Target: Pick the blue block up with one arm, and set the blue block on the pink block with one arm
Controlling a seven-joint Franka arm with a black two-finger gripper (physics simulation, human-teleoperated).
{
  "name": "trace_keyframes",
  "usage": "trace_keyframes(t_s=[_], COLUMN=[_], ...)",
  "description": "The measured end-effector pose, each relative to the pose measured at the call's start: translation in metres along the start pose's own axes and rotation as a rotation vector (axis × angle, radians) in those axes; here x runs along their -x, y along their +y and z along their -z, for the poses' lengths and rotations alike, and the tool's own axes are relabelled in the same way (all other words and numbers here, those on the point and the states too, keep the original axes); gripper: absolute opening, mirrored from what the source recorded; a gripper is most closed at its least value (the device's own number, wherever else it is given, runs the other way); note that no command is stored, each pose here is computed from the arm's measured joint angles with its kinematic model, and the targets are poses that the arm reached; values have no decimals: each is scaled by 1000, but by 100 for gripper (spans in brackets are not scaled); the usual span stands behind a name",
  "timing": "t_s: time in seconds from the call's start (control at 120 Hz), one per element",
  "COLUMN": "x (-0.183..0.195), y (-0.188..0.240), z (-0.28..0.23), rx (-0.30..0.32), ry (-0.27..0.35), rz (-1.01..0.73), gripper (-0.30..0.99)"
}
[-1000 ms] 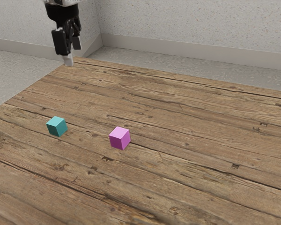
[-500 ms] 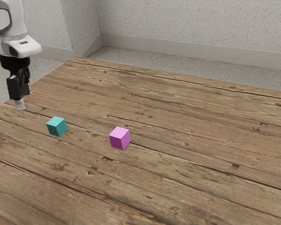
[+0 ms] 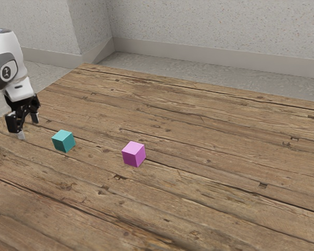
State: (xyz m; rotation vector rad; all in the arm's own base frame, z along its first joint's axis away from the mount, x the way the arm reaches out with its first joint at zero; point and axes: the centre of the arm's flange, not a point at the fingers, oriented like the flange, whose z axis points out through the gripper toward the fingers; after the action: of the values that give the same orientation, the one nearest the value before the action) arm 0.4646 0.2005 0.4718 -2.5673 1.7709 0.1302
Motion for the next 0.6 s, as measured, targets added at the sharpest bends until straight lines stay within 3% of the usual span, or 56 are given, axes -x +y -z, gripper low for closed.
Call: trace_keyframes(t_s=[0.25, 0.6], x=[-5, 20], y=[-65, -130], z=[-31, -79], rx=[-57, -66], ry=[0, 44], rz=[-163, -241], gripper=[69, 69])
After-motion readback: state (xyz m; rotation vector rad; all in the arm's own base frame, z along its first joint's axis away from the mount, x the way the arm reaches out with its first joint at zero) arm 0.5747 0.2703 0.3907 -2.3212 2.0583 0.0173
